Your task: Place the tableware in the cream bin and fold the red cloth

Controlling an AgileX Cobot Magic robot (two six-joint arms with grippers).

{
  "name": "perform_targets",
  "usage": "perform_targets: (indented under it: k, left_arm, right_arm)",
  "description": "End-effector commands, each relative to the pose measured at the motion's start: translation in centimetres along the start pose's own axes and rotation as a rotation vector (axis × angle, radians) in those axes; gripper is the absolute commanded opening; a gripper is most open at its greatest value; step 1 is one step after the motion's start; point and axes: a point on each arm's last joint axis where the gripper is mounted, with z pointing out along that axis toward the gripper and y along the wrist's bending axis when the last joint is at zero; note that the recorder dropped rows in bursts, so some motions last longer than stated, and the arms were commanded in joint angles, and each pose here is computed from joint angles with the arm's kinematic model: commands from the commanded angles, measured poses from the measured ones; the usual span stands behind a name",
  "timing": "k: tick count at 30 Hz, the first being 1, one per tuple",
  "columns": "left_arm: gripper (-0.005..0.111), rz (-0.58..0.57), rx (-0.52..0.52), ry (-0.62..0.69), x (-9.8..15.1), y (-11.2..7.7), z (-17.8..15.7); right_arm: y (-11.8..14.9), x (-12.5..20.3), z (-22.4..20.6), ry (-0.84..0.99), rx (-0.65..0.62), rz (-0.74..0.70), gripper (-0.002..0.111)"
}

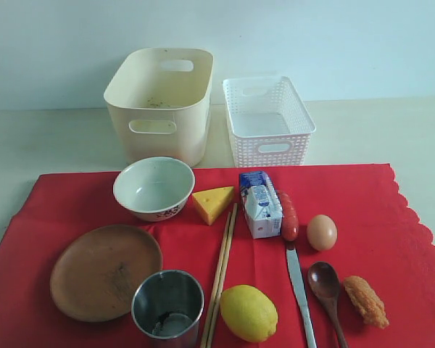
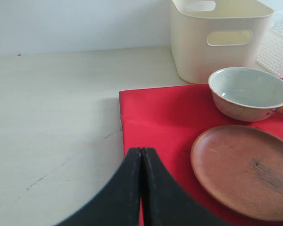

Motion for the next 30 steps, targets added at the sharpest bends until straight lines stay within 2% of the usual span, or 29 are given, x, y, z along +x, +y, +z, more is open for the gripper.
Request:
perform_targets:
  k: [1,9,12,15,20,30]
  left_arm:
    - [0.000,-0.009,-0.001,-0.015,0.0,0.0,0.0]
    - [0.000,-0.009,-0.001,-0.015,0.0,0.0,0.0]
    - [0.000,-0.009,-0.001,-0.015,0.0,0.0,0.0]
    - [0.000,-0.009,-0.001,-0.015,0.0,0.0,0.0]
    - [0.000,-0.009,-0.001,-0.015,0.0,0.0,0.0]
    - [0.000,-0.009,-0.001,-0.015,0.0,0.0,0.0]
  right_arm:
    - [0.1,-0.2,0.0,-0.001,-0.011,0.046,0.000]
    - [0.3,1.8,2.6,0.205,-0.023,0.036,0.000]
    - [0.9,2.3,4.0,0.292,-0.083,0.081,0.000]
    - [1.8,2.6,5.5,0.383,-0.174,0.068,0.004]
    - [2.6,3.9,8.0,0.498,-0.274,0.061,0.021]
    - [3.3,7.0,12.1,0.753,-0.385,0.017,0.069]
